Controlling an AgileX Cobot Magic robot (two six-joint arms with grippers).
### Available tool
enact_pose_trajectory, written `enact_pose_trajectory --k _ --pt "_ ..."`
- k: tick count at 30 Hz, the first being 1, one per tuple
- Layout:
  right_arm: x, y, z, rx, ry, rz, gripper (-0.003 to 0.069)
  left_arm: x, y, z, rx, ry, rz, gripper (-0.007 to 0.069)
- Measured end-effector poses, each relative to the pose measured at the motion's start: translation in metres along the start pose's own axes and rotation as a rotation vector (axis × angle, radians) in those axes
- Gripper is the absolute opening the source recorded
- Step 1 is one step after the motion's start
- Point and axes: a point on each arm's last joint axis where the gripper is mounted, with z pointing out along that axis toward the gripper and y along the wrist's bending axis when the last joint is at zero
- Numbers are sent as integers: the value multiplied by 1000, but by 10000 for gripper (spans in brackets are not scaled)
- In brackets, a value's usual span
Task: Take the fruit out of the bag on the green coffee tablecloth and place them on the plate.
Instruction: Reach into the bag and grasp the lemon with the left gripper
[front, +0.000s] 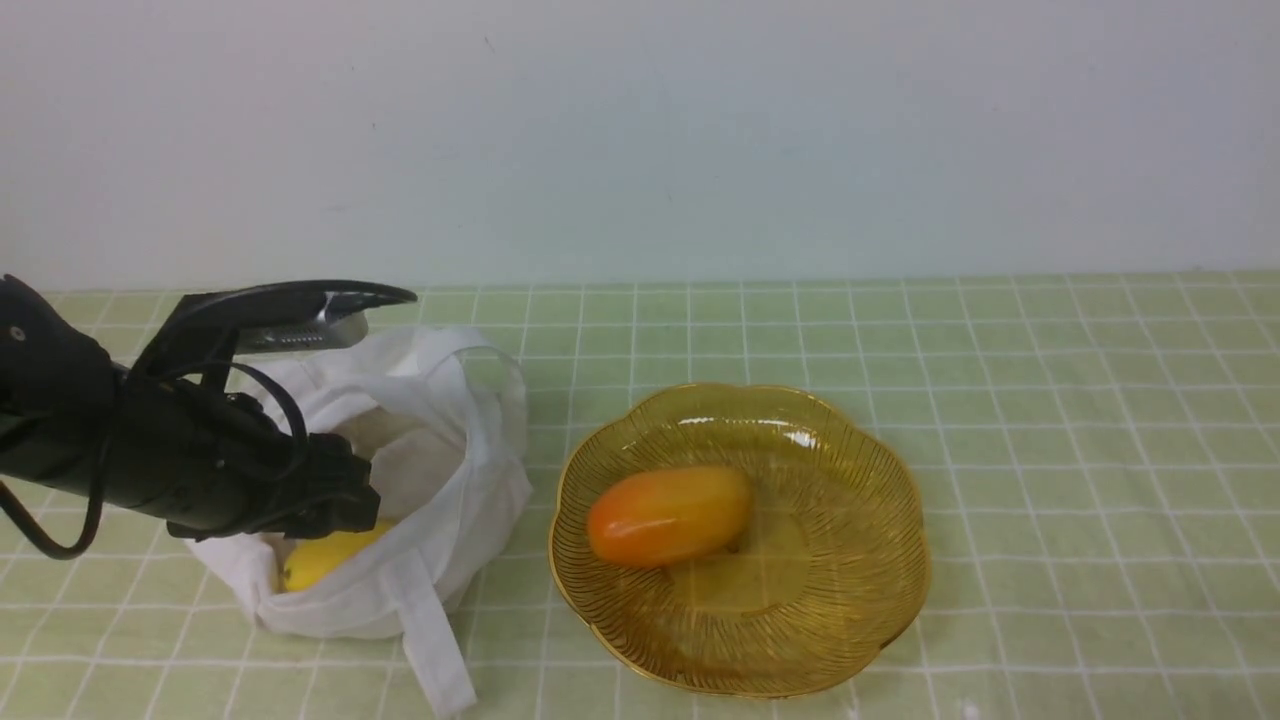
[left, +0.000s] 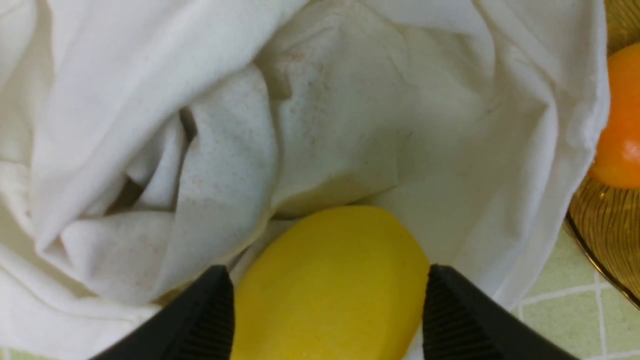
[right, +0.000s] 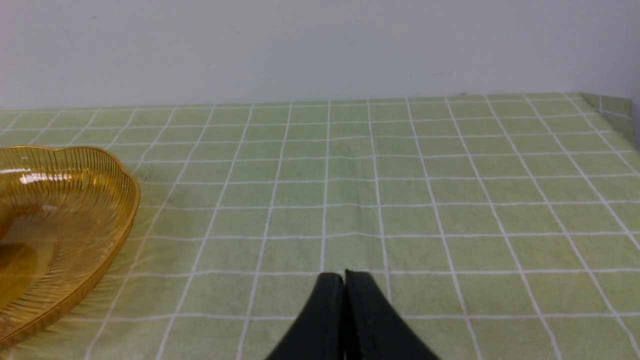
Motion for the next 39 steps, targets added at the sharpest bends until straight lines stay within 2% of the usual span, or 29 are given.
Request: enact_pose_trajectory --k 17,29,32,39 --pt "0 0 0 0 0 0 -15 6 7 20 -9 95 13 458" --pt "0 0 0 0 0 0 -15 15 8 34 26 247 21 465" --pt "0 0 0 0 0 0 -15 17 9 38 36 280 19 435" --pt "0 0 0 0 0 0 -15 14 8 35 40 279 25 433"
